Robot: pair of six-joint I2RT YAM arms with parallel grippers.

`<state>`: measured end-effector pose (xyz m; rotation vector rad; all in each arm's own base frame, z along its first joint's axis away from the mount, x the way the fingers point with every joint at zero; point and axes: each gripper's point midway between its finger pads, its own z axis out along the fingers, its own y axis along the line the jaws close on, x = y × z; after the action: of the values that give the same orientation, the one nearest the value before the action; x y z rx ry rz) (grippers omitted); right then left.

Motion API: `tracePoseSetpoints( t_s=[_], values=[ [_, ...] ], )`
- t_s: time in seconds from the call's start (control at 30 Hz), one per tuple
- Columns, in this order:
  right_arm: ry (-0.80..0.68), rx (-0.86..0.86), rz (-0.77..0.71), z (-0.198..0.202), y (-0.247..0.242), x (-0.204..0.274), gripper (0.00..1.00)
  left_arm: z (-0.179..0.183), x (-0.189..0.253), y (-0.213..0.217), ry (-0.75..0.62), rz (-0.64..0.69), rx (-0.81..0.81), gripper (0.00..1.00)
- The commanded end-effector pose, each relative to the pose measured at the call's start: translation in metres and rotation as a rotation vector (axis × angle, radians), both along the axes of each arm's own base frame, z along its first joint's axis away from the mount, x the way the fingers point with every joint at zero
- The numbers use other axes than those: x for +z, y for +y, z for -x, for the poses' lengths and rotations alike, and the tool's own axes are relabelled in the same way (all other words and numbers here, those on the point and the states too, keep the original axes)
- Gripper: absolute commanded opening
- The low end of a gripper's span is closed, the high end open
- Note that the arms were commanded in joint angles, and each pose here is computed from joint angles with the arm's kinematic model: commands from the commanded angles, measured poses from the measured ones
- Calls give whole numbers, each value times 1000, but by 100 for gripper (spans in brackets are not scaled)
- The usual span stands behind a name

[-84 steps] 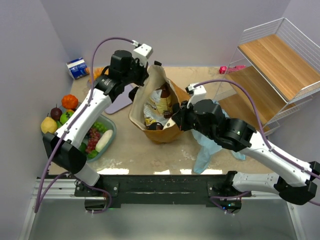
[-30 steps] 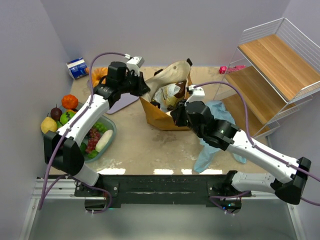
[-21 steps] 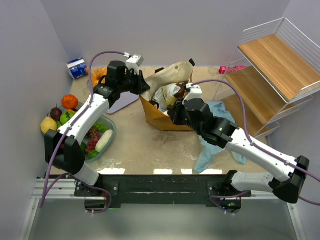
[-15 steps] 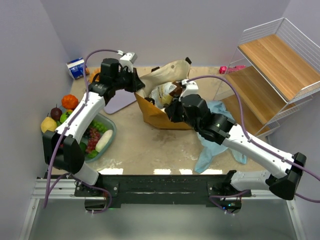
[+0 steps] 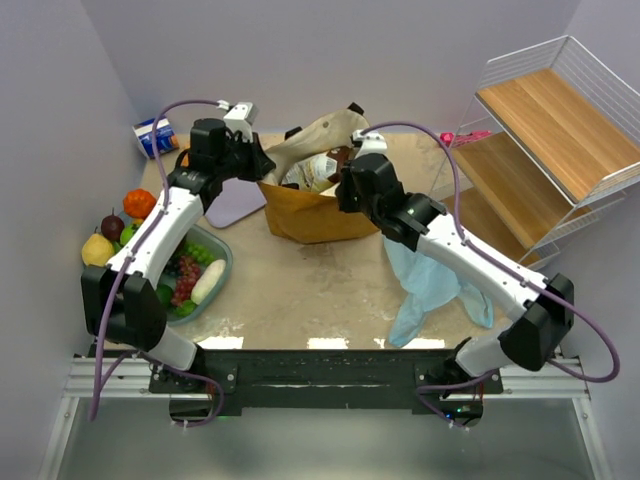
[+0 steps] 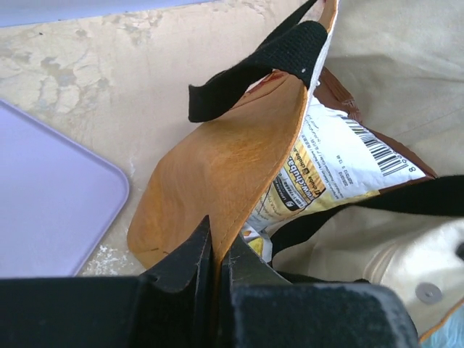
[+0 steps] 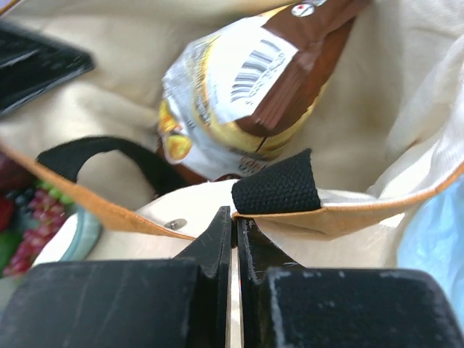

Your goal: Place the mixed food into the grocery bags and tie them

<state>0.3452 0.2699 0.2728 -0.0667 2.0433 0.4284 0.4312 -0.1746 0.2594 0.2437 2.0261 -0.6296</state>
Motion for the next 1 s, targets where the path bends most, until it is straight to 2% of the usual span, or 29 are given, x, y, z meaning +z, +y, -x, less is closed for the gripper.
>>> tracePoseSetpoints(
  t_s=[0.0,0.27,0.37,0.43,0.47,0.5,0.53,0.6,0.63,0.73,0.83,0.97],
  values=[
    [-62,-64,72,-31,-18,16,0,-13,49,15,-191,40,61,0],
    [-26,-171,65,-78,-69,2,0,-38,42,-16,-212,132,-52,0],
    [0,-112,61,-79,-64,-5,0,-44,33,-22,-194,137,-74,0],
    [13,-17,59,-72,-51,-5,20,-44,32,-22,-192,135,-73,0],
    [5,12,53,-70,-48,2,31,-44,35,-22,-199,136,-74,7],
    [3,39,56,-67,-45,5,50,-43,38,-22,-207,138,-74,18],
    [13,72,50,-60,-43,7,58,-42,43,-23,-221,142,-81,38],
    [-18,118,42,-50,-42,25,72,-39,55,-22,-246,150,-84,58],
    [-11,141,37,-43,-42,29,83,-38,60,-22,-254,152,-84,70],
    [-38,178,13,-23,-45,52,98,-32,85,-21,-301,164,-83,82],
    [-59,203,-22,-2,-50,72,99,-24,112,-16,-354,179,-65,93],
    [-53,201,-45,21,-60,75,99,-10,143,-9,-407,188,-45,97]
  ],
)
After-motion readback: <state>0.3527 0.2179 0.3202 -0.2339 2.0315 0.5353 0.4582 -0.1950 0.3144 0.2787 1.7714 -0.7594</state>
